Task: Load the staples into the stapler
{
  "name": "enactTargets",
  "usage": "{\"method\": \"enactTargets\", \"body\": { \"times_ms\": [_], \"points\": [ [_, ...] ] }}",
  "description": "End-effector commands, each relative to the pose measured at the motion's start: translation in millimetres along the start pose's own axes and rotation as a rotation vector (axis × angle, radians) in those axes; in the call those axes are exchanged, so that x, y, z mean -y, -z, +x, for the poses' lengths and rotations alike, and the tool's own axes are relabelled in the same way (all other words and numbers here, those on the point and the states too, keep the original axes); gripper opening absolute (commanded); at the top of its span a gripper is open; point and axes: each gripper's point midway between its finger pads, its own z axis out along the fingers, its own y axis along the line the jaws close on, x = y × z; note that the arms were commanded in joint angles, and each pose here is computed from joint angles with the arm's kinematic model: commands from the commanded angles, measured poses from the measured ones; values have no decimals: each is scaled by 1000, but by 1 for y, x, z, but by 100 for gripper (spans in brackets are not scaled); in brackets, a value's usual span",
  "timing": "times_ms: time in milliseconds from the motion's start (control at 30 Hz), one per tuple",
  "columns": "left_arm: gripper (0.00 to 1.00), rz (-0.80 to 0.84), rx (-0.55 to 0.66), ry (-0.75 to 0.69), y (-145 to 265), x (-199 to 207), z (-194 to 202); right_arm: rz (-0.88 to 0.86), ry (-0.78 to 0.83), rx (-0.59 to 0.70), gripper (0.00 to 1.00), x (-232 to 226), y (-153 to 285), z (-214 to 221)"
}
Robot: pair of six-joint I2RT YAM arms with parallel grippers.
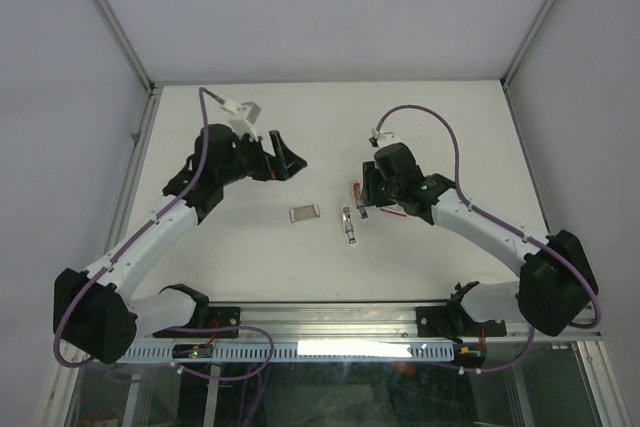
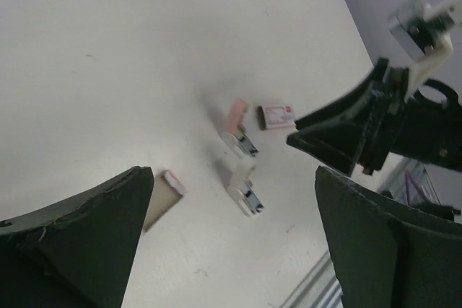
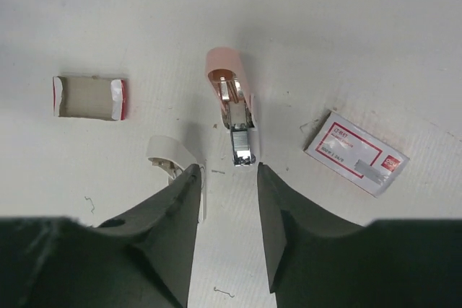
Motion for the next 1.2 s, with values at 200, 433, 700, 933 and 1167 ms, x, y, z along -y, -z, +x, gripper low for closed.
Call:
{"method": "enactTargets", "body": {
  "times_ms": [200, 433, 700, 933, 1167],
  "points": [
    [99, 278, -114, -64, -65, 86, 76, -254, -64, 91, 54, -20, 27, 41],
    [98, 286, -218, -32, -103, 80, 118, -373, -101, 19, 45, -43, 25, 89],
    [98, 305, -252, -27, -123, 81, 138, -436, -128, 6, 42, -59, 16, 103],
    [98, 323, -282, -33, -128, 83, 150, -442, -141, -5, 36, -62, 4, 110],
    [98, 359, -265, -60, -120, 90, 151, -434, -154, -14, 30, -61, -6, 117]
  ]
}}
